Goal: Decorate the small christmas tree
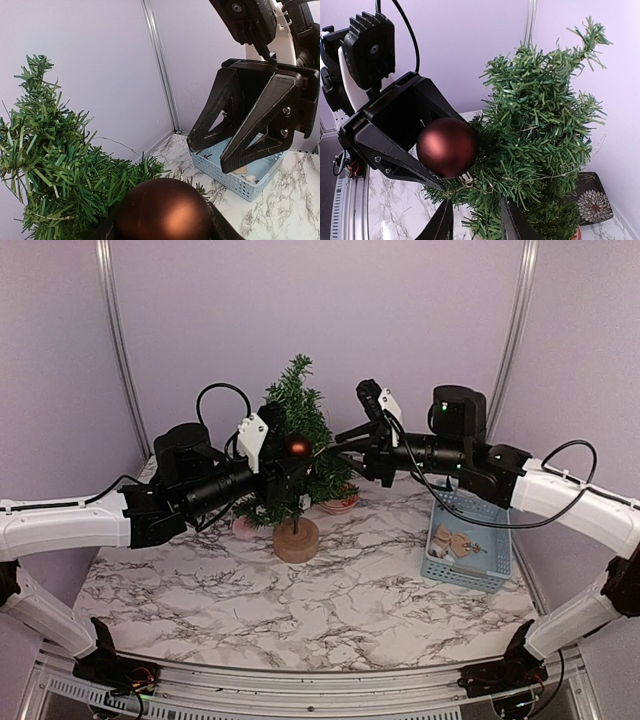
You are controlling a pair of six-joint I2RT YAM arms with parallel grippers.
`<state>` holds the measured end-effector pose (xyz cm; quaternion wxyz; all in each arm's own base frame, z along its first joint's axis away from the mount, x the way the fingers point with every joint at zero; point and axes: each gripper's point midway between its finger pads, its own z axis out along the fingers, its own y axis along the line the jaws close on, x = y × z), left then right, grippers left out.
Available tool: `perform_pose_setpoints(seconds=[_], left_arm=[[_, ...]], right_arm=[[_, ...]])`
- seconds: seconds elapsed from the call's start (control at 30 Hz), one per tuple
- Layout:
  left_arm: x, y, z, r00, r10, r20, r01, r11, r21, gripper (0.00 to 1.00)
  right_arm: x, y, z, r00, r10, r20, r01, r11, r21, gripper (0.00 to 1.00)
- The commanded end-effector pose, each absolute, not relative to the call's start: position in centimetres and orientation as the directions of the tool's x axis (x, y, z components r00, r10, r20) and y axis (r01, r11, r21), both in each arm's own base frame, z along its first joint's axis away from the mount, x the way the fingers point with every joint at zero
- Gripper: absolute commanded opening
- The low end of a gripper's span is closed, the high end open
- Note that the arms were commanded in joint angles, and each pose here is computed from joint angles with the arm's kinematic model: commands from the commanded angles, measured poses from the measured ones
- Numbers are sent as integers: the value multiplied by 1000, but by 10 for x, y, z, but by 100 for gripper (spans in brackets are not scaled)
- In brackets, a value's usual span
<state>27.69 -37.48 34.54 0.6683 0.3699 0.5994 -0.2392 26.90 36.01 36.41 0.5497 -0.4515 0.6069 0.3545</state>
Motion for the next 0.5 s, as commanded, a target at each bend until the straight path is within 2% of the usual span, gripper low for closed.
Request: perform_pose_setpoints(seconds=[0.0,0.47], left_arm=[[271,-373,358,199,111,-974,764,605,225,25],[273,-373,356,201,123,-972,757,611,234,24]], right_arm=[[273,365,369,33,-144,-989,-942,326,-79,31],[283,372,376,56,-114,-992,-937,339,-91,28]])
